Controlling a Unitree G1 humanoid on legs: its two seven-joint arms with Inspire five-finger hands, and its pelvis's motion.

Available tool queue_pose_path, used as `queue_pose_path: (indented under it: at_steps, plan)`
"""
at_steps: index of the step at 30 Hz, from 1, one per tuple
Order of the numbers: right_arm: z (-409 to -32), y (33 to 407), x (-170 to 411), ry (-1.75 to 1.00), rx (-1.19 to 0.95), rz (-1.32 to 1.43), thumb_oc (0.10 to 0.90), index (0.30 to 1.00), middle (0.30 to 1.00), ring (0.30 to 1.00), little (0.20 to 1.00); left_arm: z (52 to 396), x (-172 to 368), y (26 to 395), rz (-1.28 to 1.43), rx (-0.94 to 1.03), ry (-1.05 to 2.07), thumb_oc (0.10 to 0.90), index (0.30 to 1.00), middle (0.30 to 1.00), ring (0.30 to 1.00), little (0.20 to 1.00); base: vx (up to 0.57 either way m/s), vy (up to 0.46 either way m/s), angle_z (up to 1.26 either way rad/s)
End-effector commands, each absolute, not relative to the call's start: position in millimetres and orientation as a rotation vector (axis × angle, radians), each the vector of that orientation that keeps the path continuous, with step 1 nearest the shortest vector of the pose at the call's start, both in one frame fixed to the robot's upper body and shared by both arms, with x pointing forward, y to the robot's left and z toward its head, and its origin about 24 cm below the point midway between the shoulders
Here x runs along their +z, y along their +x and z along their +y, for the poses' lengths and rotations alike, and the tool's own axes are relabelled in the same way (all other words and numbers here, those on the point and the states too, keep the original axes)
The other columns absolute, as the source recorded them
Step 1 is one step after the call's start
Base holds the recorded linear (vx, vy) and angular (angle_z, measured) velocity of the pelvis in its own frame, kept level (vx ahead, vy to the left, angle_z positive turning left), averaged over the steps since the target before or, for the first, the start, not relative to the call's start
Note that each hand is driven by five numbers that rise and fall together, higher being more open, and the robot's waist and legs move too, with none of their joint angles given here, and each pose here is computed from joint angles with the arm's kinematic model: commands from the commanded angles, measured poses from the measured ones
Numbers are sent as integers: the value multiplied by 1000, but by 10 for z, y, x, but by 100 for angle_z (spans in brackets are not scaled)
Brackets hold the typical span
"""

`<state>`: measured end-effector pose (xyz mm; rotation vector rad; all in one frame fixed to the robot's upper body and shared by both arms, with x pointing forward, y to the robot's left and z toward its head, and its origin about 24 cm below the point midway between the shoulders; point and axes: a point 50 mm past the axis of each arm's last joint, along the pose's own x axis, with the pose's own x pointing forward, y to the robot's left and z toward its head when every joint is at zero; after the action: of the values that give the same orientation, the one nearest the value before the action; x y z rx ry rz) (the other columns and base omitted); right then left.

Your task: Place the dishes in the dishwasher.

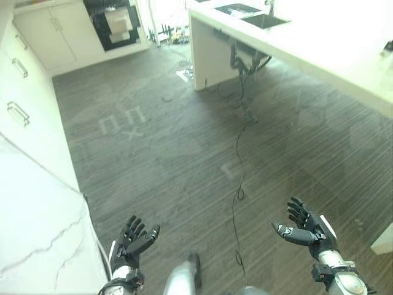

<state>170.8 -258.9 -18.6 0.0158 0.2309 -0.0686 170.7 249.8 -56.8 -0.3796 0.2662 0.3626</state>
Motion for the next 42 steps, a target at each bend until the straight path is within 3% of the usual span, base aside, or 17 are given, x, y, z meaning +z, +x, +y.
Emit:
queue_pose_path:
  at_steps: [1,8,16,23,31,36,42]
  plan:
    - [-2483,1962,225,47,-50,-31,800,900,900,900,900,2711,-143,1878,89,261,-221,800,900,900,900,900,408,242,37]
    - [-2288,2072,186,430,-14,-56,800,900,900,900,900,2642,-107,1926,110,217,-196,800,900,900,900,900,351,203,-4]
    - [-2539,1794,126,437,-110,-78,800,900,900,900,900,2632,-42,1872,117,138,-140,800,900,900,900,900,425,-206,26]
    - [-2527,1856,220,385,-82,-96,800,900,900,900,900,2509,-92,1871,128,141,-196,800,900,900,900,900,401,-237,41]
    - [-2553,1999,441,271,24,-128,800,900,900,900,900,2429,-80,1846,89,151,-203,800,900,900,900,900,297,-221,-45]
    - [-2409,2097,553,251,72,-165,800,900,900,900,900,2416,-84,1791,83,106,-167,800,900,900,900,900,420,235,-53]
    - [-2320,2053,615,302,101,-193,800,900,900,900,900,2465,121,2045,25,70,-111,800,900,900,900,900,340,222,-42]
